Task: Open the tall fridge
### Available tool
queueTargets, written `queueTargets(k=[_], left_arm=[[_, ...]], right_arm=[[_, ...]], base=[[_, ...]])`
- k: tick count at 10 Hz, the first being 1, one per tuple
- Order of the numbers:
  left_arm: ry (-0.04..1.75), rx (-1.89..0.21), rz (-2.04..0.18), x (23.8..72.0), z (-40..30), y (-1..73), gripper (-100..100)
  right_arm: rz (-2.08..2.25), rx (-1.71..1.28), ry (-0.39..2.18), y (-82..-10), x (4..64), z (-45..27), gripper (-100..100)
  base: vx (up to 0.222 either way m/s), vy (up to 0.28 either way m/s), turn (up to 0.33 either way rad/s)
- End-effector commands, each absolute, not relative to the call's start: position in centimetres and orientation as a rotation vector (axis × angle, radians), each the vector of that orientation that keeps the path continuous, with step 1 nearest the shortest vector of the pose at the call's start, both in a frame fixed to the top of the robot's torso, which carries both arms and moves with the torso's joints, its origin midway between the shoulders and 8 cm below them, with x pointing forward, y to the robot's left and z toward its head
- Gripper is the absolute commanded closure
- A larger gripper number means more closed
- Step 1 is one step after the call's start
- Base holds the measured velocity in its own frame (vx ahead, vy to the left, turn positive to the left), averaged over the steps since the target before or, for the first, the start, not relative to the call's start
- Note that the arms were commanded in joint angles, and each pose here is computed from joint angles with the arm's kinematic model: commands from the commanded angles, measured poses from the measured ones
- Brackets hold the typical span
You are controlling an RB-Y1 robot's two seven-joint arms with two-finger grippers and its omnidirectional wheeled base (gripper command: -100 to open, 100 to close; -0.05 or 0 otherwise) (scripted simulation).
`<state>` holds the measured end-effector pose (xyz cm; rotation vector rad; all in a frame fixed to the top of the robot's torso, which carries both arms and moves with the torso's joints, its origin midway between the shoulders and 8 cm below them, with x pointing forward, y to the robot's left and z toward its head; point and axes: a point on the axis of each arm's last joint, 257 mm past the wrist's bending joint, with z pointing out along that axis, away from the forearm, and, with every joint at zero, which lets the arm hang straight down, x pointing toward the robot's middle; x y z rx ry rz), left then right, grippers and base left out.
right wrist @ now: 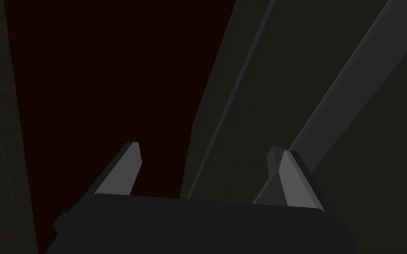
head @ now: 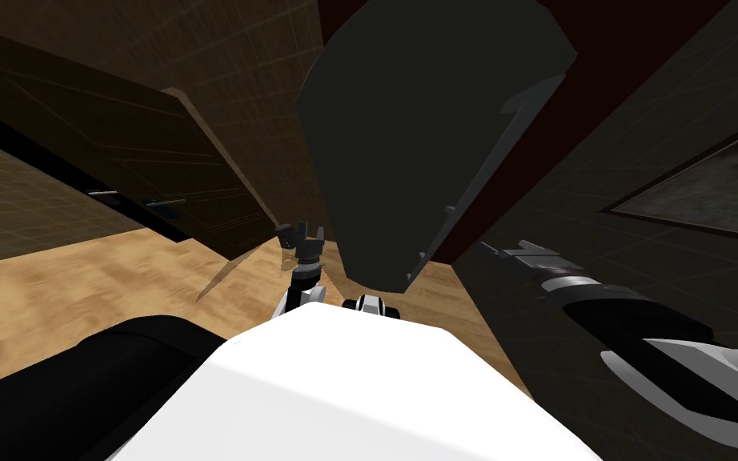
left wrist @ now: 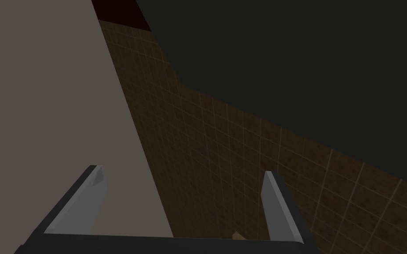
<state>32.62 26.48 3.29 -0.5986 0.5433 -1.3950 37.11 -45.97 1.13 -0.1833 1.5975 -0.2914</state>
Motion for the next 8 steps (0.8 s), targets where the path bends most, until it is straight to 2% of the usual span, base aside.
queueTargets(k=[1, 8], left_arm=[[0.543, -0.598, -1.395, 32.6, 3.3, 26.5, 0], [0.543, -0.598, -1.395, 32.6, 3.3, 26.5, 0]], right_arm=[[-0.356, -0.247, 1.595, -46.0, 37.9, 2.2, -100], [-0.505, -0.423, 1.553, -44.3, 40.6, 5.6, -100]], base=[[0.042, 0.081, -0.065], [0.064, 0.104, -0.064]])
